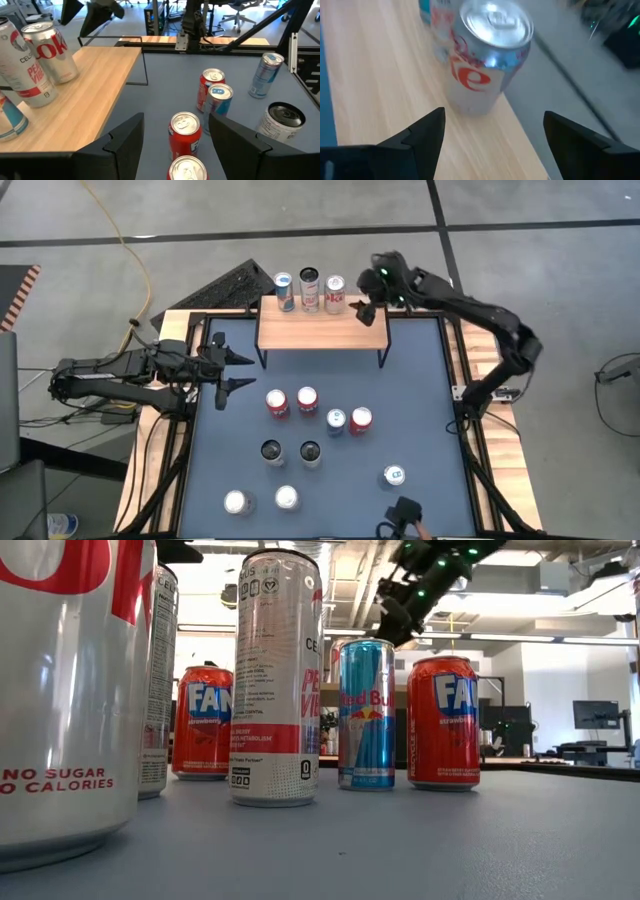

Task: Place canned beverage on shelf
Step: Put the right silver soda can on the shelf

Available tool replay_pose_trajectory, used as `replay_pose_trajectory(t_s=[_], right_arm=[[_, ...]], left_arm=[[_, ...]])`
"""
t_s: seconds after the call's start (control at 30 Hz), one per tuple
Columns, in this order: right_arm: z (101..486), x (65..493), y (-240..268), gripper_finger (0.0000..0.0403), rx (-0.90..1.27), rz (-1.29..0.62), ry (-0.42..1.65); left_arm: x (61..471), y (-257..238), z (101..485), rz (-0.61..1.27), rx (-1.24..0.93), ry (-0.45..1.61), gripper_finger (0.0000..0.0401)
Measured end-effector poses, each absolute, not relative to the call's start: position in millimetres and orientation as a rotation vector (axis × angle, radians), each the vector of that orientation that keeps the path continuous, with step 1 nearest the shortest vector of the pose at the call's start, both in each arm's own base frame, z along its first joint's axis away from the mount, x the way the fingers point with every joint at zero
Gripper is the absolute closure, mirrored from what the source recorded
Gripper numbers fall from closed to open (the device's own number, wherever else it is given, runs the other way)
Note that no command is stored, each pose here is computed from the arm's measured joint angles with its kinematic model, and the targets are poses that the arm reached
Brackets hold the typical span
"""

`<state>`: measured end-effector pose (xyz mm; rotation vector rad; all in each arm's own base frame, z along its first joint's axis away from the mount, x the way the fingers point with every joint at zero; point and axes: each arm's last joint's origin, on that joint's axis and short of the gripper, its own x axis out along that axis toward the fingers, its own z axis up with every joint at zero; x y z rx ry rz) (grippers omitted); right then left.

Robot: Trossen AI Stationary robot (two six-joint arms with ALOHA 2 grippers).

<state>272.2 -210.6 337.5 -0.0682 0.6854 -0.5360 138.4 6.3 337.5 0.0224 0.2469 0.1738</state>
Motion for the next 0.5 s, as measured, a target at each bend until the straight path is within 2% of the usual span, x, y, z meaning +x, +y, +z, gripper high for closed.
replay_pose_trajectory(t_s=[0.23, 0.5], right_arm=[[314, 256, -192, 0.0085, -0.156, -0.54, 0.396], [296, 273, -205, 0.0072, -0.104, -0.496, 0.377]], left_arm=[[138, 6, 338, 0.172, 0.035, 0.248, 0.0188], [139, 4, 340, 0.087, 0.029, 0.221, 0.0188]])
